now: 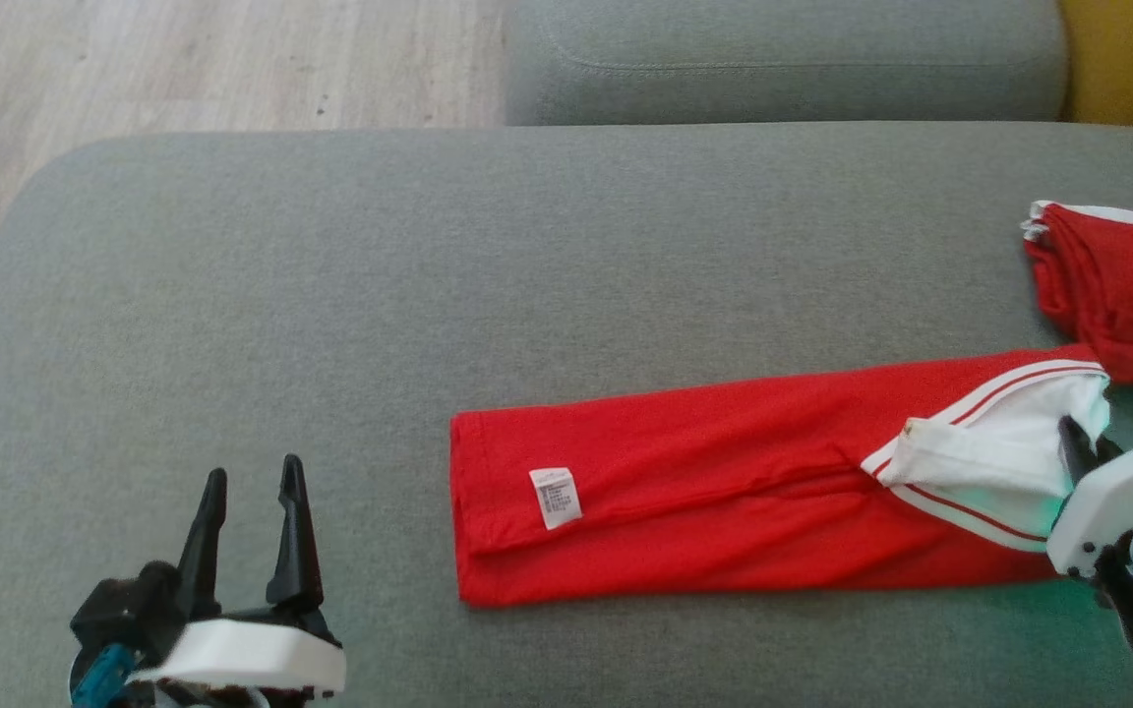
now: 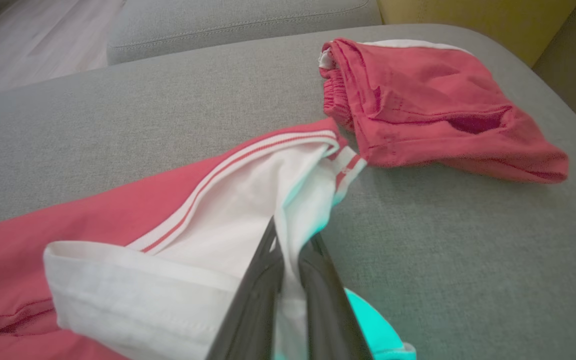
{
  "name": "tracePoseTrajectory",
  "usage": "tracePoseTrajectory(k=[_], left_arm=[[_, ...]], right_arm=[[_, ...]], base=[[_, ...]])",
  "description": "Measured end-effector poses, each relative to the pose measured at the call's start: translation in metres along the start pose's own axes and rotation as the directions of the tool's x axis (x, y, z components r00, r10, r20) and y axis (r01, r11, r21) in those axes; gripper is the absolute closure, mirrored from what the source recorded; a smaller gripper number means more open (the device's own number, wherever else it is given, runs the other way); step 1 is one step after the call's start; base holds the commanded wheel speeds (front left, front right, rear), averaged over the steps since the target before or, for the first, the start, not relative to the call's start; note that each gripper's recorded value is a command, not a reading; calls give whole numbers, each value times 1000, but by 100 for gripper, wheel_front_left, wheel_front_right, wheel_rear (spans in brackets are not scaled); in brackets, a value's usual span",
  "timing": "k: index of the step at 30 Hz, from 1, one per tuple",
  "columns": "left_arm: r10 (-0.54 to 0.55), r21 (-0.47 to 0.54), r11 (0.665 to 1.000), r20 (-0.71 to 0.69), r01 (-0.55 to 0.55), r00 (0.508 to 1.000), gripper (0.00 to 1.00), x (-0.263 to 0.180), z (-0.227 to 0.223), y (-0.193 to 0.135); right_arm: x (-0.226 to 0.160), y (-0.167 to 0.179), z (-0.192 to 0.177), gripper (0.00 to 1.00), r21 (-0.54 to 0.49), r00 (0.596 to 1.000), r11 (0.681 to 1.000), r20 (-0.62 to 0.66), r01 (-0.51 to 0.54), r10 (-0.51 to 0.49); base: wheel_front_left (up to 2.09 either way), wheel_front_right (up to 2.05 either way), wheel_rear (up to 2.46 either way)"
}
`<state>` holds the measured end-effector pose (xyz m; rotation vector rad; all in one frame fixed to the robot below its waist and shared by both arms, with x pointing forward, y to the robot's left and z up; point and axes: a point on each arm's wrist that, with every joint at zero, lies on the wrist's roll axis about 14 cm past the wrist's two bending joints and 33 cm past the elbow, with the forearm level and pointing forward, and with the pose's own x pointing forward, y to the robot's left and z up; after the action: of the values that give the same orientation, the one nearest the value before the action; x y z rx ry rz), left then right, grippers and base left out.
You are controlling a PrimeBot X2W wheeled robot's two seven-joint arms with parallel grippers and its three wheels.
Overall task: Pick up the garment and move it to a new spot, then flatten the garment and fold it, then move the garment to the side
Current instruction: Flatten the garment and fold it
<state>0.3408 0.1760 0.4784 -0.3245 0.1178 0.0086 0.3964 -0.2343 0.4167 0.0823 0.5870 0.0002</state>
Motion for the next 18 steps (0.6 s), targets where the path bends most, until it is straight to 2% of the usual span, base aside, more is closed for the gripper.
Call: tracePoseTrajectory(k=[5, 8, 13, 18], left_arm=[[-22, 2, 1000, -3, 22, 1000, 0, 3, -1, -7], [-22, 3, 1000, -3, 22, 1000, 0, 2, -1, -7], [-13, 3, 1000, 4, 13, 1000, 0, -2, 0, -2], [9, 0, 1000, 17, -9, 1000, 0, -9, 3, 4]], right_arm=[[-17, -3, 2, 100, 18, 1000, 1000, 25, -1, 1], [-24, 10, 10, 100, 18, 998, 999, 54, -36, 35], [-32, 57, 32, 100, -9, 981, 987, 113, -158, 158], [-44, 116, 32, 100, -32, 943, 950, 112, -312, 313]], base=[[0, 0, 0], [0, 0, 0], [0, 0, 0], [0, 0, 0]])
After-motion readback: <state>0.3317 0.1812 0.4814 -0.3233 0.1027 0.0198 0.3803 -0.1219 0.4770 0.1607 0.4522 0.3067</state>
